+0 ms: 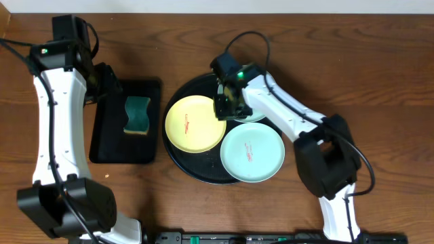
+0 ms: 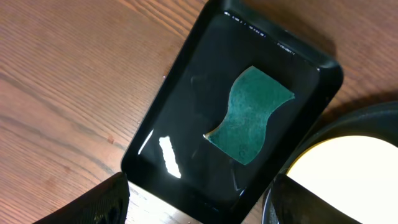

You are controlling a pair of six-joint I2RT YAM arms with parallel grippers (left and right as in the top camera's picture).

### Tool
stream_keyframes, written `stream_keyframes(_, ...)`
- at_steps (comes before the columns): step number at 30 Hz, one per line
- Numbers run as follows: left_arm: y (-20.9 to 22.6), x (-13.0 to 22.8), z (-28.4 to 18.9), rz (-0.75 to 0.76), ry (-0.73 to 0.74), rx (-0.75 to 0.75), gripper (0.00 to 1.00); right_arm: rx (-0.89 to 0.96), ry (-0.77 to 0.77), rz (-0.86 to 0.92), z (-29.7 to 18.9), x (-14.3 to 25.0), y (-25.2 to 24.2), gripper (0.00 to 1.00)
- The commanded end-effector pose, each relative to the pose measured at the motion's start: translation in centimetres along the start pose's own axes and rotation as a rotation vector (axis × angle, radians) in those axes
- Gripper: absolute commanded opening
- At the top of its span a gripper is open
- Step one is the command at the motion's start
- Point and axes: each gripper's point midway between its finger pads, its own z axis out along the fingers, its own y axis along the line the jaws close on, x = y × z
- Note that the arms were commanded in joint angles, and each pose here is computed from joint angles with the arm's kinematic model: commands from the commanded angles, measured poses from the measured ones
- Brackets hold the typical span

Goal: Clean dirty plates on tray and stack at the side

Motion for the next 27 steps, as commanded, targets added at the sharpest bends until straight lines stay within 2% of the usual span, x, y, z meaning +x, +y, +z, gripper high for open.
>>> stream_keyframes(1, 0.4, 0.2, 0.8, -0.013, 0.023, -0.024, 0.74, 0.044, 0.0, -0.011, 1.1, 0.2, 0.3, 0.31)
stream_keyframes(9, 0.3, 0.0, 1.0, -0.014, 0.019, -0.023, 0.74, 0.135, -0.016, -0.042, 2.5, 0.6, -0.2, 0.25)
stream_keyframes(17, 0.3, 0.0, 1.0, -0.014, 0.019, -0.023, 0.74, 0.156, 0.006, -0.054, 4.8, 1.0, -0.2, 0.13)
stream_keyframes(21, 0.3, 0.1, 1.0, -0.014, 0.021, -0.023, 0.74, 0.162, 0.016, -0.053, 5.2, 1.2, -0.4, 0.01)
stream_keyframes(27, 0.4, 0.4, 1.1, 0.009, 0.036, -0.027, 0.72, 0.164, 0.017, -0.054, 5.3, 1.2, -0.5, 0.01)
